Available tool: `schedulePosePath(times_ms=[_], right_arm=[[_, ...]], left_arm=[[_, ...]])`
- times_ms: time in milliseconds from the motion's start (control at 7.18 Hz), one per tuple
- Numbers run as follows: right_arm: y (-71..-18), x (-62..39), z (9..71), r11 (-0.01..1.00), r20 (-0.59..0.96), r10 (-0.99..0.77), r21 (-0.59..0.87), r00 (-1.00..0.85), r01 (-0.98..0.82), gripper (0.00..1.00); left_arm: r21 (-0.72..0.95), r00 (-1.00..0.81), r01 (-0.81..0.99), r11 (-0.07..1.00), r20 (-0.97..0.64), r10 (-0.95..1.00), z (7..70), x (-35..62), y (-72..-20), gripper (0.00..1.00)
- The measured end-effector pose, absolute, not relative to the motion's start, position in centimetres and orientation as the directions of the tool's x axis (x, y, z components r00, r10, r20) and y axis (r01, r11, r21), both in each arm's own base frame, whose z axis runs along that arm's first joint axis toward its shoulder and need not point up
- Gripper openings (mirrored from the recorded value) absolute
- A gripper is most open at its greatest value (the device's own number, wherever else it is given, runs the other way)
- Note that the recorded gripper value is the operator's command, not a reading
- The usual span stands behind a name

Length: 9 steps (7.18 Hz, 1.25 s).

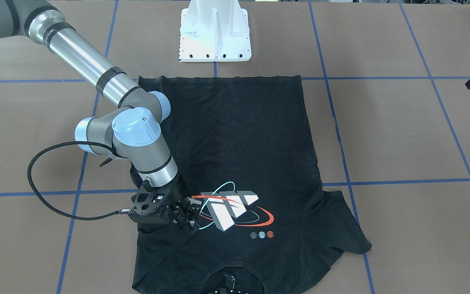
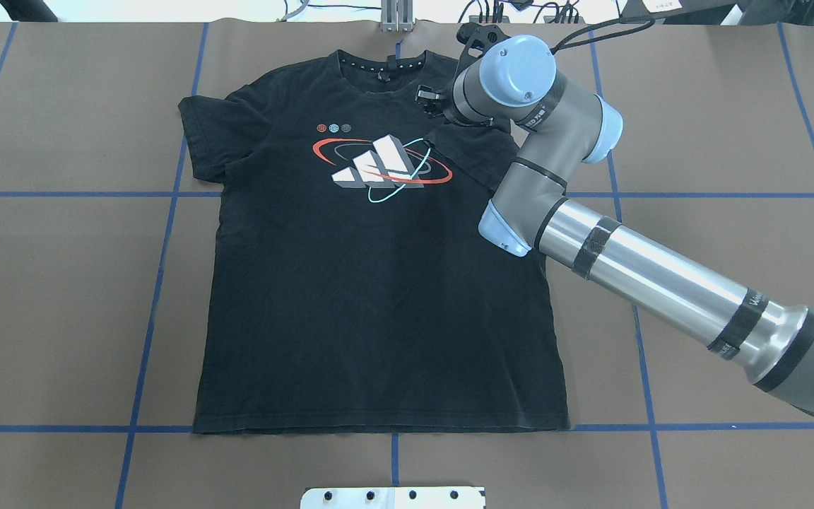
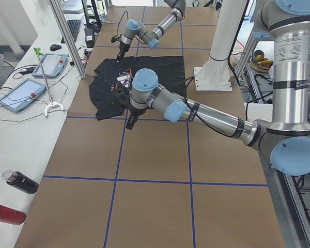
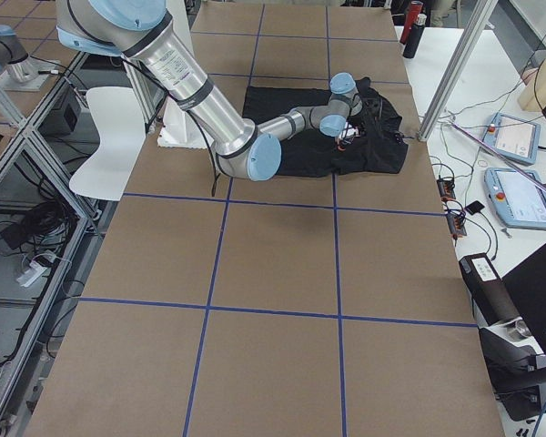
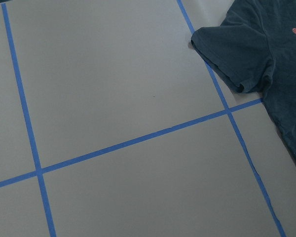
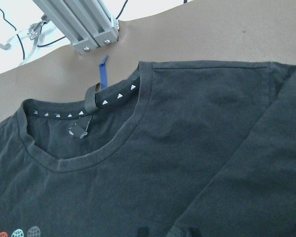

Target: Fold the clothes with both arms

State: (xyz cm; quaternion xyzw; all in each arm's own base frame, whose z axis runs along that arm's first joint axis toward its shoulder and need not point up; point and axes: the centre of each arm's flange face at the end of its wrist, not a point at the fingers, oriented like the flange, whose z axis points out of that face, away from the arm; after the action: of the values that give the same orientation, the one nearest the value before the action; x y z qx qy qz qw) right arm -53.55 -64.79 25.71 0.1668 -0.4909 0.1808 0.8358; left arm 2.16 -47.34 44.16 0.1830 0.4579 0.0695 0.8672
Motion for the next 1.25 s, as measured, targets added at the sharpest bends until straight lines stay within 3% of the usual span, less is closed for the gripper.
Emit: schedulePosePath(times_ms=[557,1254], right_arm=[[-61.4,-50.6,24.5,0.907,0.915,0.098,0.08,0.391,-0.414,1.0],[-54.3,-40.1,27.4,0.952,0.93,0.101,0.012,0.354,-0.305,1.0]], left_arm=[[0.341,0.512,0.016,0.94,-0.81,0.285,38.4,13.3,-58.6,0.99],[0.351,0.505,0.022,0.936,-0.812,0.293,42.3,20.7,-67.0,0.99]])
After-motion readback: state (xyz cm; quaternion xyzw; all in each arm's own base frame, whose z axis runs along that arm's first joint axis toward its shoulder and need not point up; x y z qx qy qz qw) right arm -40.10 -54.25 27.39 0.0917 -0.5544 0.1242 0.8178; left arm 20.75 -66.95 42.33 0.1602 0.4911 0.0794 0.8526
